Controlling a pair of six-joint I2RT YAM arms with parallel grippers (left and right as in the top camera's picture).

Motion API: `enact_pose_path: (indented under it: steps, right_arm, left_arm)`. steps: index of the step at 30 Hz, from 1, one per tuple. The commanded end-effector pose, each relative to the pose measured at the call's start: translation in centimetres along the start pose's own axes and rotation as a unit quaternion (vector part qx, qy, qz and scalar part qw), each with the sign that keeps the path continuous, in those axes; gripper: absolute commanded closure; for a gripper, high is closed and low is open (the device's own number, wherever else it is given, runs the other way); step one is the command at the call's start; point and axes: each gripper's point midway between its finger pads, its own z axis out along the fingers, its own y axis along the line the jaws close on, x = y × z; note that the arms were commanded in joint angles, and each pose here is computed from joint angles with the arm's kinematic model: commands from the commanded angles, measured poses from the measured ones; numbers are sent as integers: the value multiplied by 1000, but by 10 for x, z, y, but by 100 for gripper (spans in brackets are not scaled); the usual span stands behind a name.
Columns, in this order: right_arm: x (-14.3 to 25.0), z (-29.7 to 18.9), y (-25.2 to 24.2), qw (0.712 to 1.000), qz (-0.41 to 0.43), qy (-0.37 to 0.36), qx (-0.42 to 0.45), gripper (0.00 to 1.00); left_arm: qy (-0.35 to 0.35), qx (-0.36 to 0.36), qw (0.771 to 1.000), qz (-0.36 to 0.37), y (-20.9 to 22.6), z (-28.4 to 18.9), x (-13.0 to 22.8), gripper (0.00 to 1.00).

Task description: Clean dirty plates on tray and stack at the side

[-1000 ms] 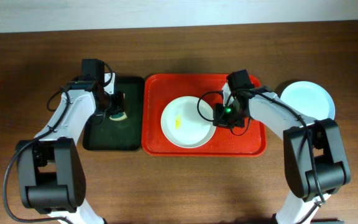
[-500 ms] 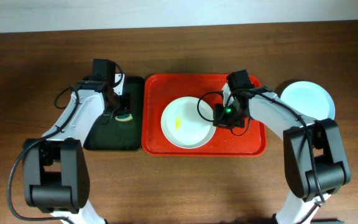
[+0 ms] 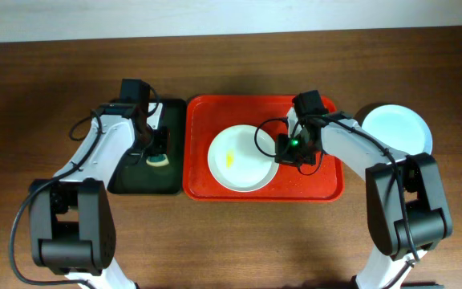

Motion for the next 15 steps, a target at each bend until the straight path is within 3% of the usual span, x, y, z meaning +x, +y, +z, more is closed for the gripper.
enact_pose_path:
  steps: [1,9,15]
  right_arm:
    - [6,3,-3,1000,2,9,5,96]
    - [5,2,15,999,6,13,-44,96]
    - [6,2,15,999,6,14,-44,96]
  left_arm:
    - [-3,1,1000,10,-3,-24,-14,100]
    - [-27,2,1000,7,-8,-58,-37,100]
    - [-13,75,996,45,-61,-58,-28,100]
